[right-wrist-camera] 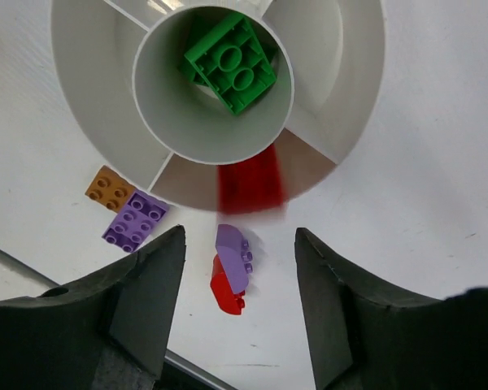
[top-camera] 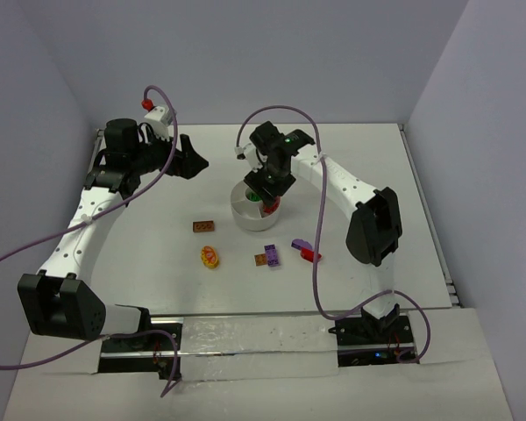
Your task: Sort the legos into containers by color
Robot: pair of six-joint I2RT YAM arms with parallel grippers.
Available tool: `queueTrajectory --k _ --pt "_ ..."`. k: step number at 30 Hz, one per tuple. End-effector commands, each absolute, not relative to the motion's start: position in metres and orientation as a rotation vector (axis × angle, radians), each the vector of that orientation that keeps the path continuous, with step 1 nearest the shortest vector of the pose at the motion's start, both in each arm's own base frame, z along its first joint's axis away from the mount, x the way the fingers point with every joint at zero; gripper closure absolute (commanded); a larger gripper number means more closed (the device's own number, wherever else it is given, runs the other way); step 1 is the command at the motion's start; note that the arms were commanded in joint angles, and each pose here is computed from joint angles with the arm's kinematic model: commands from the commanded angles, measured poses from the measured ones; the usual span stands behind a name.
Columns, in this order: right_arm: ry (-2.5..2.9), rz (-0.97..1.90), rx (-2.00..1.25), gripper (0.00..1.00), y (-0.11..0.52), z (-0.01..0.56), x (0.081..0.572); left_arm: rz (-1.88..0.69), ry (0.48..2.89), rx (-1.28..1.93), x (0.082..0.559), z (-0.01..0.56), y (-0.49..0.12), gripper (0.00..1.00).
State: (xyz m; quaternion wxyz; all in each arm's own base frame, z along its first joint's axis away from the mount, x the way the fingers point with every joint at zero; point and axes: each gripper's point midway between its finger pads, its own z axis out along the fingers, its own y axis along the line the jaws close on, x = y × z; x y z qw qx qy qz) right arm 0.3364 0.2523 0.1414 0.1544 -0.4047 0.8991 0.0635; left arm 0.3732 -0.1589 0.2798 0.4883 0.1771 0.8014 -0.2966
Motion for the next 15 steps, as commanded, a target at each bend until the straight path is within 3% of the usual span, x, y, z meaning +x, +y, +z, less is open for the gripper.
queueTrajectory --k 1,5,15 --pt "2.495 0.242 -1.143 0.29 0.266 0.171 0.339 -0.728 1.883 0.46 0.37 0.297 -0.16 0.01" --pt "2.467 0.269 -1.124 0.26 0.269 0.184 0.336 -0.719 1.881 0.452 0.371 0.299 -0.158 0.01" --pt "2.414 0.284 -1.0 0.31 0.213 0.213 0.31 -0.681 1.891 0.465 0.366 0.304 -0.152 0.01"
